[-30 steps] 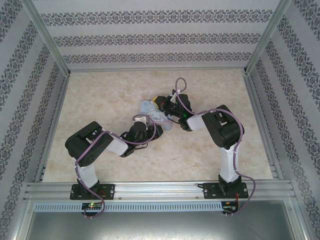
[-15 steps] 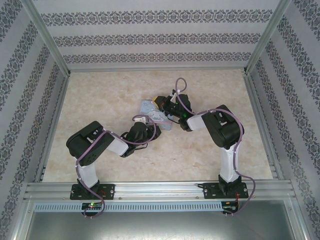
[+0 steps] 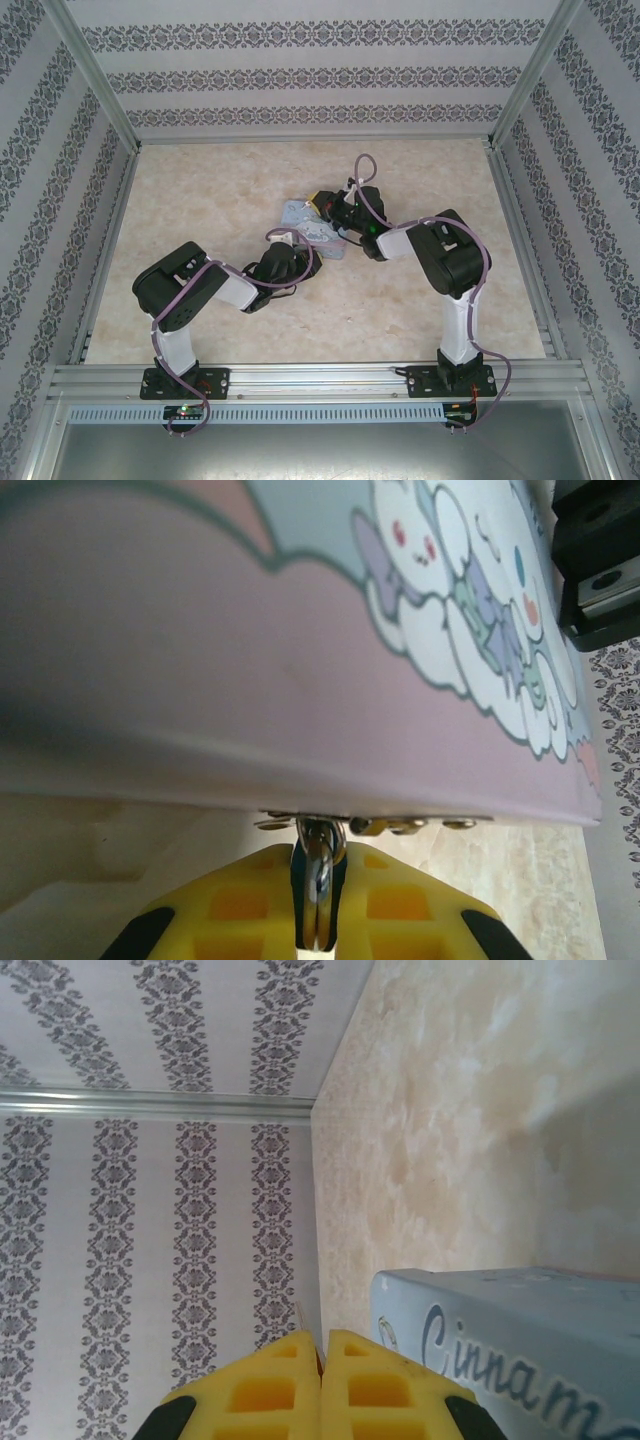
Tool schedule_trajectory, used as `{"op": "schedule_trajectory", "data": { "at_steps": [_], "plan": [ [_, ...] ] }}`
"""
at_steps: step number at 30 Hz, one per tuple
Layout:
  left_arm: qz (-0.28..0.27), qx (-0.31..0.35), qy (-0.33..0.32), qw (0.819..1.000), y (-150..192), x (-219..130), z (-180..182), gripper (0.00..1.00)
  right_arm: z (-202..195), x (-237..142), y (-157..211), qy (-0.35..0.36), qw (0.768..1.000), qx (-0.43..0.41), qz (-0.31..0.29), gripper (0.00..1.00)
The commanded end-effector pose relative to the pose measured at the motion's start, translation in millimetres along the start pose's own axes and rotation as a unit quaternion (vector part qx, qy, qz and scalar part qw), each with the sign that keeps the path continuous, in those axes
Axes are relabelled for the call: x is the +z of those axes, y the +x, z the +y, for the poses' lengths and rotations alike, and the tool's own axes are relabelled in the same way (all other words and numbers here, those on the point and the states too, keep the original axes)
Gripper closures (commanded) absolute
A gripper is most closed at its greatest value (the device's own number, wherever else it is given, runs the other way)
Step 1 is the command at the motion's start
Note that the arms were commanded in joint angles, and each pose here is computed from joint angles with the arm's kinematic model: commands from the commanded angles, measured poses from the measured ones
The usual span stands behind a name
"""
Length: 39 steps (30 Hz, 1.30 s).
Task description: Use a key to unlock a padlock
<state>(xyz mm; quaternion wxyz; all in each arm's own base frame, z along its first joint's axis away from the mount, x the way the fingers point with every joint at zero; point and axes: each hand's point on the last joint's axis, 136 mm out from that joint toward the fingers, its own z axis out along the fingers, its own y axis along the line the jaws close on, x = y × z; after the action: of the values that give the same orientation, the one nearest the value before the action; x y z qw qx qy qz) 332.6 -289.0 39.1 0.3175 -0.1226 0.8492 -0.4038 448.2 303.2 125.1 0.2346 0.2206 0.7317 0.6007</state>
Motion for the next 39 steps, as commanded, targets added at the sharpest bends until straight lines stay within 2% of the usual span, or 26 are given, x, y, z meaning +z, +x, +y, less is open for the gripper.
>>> {"op": "schedule_trajectory", "data": {
  "at_steps": [1, 6, 11, 16, 21, 28, 39],
  "plan": [
    [0.003, -0.016, 0.001, 1.0, -6.7, -1.3, -4.3, 1.0, 30.4, -20.2, -16.4, -0.021, 0.999, -0.026, -0.01, 1.0],
    [0.008, -0.02, -0.006, 1.0, -8.8, -9.0, -5.9, 1.0, 53.6, -54.0, -19.0, -0.037, 0.998, -0.052, -0.011, 1.0],
    [0.007, -0.024, -0.009, 1.0, -15.7, -18.3, -6.3, 1.0, 57.9, -86.8, 5.6, -0.043, 0.996, -0.076, 0.015, 1.0],
    [0.01, -0.025, -0.004, 1.0, -24.8, -28.5, -14.5, 1.0, 47.5, -119.7, 42.2, -0.041, 0.993, -0.093, 0.053, 1.0],
    [0.024, -0.026, 0.009, 0.999, -30.3, -36.4, -25.0, 1.0, 15.5, -144.7, 77.4, -0.016, 0.993, -0.082, 0.081, 1.0],
    [0.047, -0.046, 0.044, 0.997, -31.3, -40.5, -45.8, 1.0, -28.5, -158.3, 118.2, 0.026, 0.992, -0.077, 0.099, 1.0],
    [0.077, -0.094, 0.088, 0.989, -31.2, -44.0, -70.6, 1.0, -35.0, -153.9, 121.5, 0.028, 0.993, -0.067, 0.091, 1.0]
  ]
}}
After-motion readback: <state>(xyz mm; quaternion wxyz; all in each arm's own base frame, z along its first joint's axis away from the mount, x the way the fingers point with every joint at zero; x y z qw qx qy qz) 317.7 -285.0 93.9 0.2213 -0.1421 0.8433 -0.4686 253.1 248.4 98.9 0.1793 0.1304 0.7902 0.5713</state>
